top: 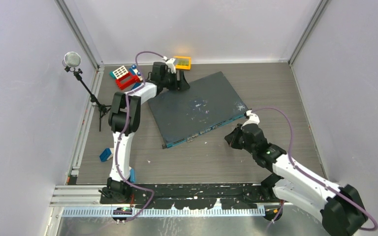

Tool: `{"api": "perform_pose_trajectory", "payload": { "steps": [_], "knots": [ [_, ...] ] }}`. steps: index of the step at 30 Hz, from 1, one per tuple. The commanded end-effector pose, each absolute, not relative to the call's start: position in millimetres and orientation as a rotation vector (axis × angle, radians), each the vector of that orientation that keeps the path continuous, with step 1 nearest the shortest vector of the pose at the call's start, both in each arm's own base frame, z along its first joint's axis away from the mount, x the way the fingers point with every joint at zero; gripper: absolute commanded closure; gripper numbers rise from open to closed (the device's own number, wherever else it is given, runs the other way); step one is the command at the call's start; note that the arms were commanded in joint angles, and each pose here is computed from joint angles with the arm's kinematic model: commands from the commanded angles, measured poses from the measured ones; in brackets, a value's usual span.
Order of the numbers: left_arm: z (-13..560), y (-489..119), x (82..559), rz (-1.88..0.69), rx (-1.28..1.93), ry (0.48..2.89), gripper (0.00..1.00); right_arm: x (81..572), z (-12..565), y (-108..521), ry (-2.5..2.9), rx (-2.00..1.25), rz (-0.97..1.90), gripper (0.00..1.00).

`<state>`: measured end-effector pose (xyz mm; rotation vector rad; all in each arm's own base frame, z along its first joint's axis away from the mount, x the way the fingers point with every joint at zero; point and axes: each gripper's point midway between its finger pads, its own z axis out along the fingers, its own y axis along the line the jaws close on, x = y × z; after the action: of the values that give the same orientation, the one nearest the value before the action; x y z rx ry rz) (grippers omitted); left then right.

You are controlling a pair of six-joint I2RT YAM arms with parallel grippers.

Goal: Insert the plug into the switch port
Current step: Reset both arms

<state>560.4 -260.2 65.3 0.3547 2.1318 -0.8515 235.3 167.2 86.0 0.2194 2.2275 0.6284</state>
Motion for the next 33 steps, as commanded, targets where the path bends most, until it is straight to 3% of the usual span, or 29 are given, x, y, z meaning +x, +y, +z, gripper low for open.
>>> {"api": "perform_pose_trajectory", "payload": {
  "steps": [1,6,12,18,23,33],
  "knots": [
    [135,-249,565,-0.751,0.215,2.038,0.23,228,108,153,2.181,0.172,0.588,0.84],
    [185,-240,527,-0.655,0.174,1.987,0.09,228,135,133,2.096,0.192,0.517,0.44],
    [170,-202,427,-0.568,0.011,2.103,0.05,223,147,125,2.048,0.213,0.524,0.28],
    [138,-146,324,-0.438,-0.206,2.159,0.04,222,133,96,2.048,0.445,0.405,0.24],
    [126,-107,269,-0.308,-0.235,2.204,0.02,216,128,87,2.066,0.454,0.358,0.23],
    [115,-82,229,-0.304,-0.196,2.103,0.03,212,126,83,1.998,0.513,0.422,0.23]
  ]
}}
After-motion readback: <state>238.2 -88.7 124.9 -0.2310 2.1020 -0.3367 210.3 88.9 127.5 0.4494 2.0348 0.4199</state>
